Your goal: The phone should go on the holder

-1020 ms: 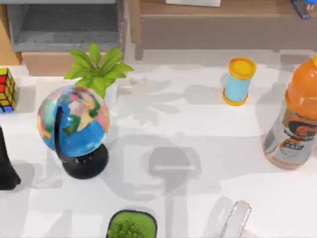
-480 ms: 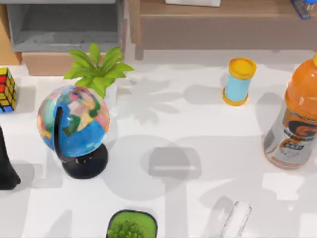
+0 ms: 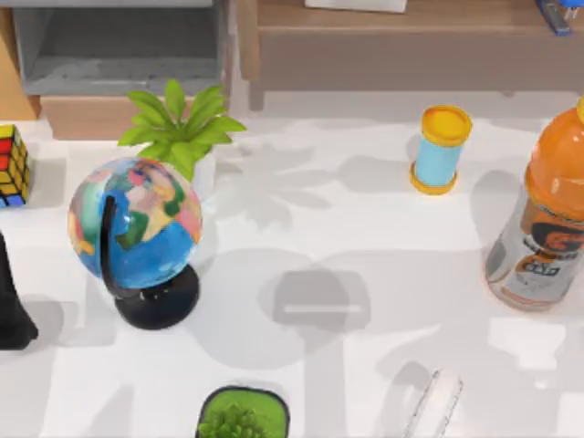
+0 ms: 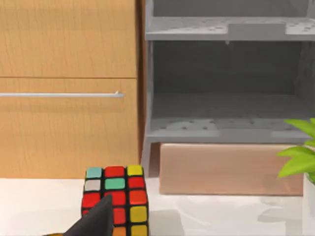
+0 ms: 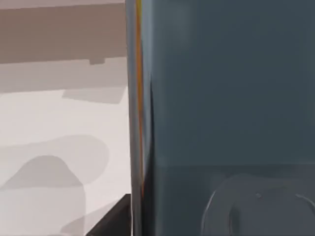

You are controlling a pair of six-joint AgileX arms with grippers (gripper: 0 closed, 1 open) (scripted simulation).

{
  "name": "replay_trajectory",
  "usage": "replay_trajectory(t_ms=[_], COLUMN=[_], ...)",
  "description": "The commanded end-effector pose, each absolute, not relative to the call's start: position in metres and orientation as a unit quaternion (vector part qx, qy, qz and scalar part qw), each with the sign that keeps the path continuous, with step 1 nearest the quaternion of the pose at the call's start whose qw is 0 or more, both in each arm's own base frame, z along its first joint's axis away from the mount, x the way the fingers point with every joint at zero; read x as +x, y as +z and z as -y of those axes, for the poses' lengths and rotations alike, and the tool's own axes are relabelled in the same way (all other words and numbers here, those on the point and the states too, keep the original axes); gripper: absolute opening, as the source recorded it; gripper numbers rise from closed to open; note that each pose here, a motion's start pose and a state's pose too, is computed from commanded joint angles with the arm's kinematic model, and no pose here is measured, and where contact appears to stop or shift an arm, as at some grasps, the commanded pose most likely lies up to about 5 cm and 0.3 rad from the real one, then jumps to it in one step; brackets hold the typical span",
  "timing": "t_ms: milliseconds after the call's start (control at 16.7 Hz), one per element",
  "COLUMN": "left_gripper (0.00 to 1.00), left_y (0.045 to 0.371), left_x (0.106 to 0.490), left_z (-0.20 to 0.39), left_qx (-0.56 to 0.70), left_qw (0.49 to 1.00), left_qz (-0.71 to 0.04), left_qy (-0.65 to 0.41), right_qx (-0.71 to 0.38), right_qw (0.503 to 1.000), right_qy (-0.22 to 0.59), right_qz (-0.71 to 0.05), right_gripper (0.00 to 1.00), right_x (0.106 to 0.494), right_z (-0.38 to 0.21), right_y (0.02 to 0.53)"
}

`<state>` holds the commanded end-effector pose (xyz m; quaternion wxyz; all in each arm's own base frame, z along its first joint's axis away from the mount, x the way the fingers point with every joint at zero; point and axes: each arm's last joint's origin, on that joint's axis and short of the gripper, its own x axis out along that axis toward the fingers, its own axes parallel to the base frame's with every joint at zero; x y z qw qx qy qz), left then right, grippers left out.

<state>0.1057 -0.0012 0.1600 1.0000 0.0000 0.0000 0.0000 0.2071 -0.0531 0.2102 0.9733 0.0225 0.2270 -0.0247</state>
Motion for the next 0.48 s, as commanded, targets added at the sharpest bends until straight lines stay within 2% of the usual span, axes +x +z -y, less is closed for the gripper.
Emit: replay_trajectory(t_ms=[480], left_gripper=[1.00], left_y=[0.160], left_x=[0.106], left_z=[0.001], left_qx=[0.000], left_qw=[1.000], left_qz=[0.000], left_qy=[0.000], right_qx=[0.024], right_qw=[0.975], right_qy=[-0.031], right_qz=[-0.217], right_gripper=[0.00], right_x=[0.235], right_z=[0.057], right_y=[0.199])
